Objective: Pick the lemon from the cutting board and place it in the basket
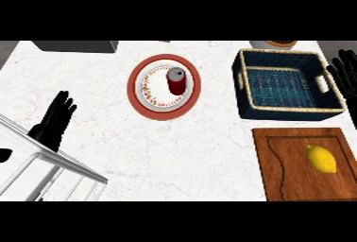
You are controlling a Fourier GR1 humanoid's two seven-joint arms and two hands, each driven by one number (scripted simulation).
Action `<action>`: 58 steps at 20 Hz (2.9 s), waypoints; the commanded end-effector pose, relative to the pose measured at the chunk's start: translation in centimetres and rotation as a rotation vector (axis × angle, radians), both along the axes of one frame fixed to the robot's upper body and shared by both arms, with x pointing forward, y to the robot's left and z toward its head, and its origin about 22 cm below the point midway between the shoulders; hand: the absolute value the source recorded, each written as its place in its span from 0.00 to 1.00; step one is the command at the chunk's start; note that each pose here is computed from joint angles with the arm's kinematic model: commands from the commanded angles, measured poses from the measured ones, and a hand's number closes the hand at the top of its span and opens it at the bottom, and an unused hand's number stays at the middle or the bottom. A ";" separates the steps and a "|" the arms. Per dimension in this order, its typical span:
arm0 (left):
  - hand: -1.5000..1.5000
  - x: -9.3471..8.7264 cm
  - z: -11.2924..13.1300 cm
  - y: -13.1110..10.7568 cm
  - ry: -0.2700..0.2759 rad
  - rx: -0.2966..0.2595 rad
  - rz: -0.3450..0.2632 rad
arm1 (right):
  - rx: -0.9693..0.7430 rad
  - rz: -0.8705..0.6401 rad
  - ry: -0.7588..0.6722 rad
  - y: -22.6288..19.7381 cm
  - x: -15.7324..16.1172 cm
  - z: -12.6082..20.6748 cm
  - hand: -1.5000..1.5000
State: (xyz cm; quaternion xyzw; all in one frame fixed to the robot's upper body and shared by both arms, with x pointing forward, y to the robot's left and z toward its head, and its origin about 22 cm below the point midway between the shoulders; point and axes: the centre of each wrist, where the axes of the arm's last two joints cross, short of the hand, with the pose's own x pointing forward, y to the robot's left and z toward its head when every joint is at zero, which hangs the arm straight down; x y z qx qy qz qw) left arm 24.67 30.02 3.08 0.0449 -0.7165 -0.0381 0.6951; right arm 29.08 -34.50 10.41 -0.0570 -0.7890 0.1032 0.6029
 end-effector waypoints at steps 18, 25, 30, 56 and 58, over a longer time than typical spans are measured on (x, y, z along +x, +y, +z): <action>0.50 -0.5 -0.6 -3.0 -0.075 -0.085 0.138 | -0.529 -0.065 -0.090 -4.0 -11.8 -2.1 0.00; 0.50 -1.0 -1.0 -3.8 -0.077 -0.084 0.136 | -0.983 -0.214 0.084 -5.8 -12.6 6.9 0.00; 0.50 -1.2 -0.8 -4.6 -0.076 -0.083 0.094 | -1.121 -0.106 0.273 -4.6 -12.0 11.4 0.00; 0.50 -0.3 1.3 -6.4 -0.096 -0.104 0.087 | -1.147 -0.069 0.468 -1.7 -10.9 5.6 0.00; 0.50 -1.0 -0.8 -5.7 -0.081 -0.104 0.073 | -1.125 -0.049 0.462 -2.4 -10.2 4.1 0.00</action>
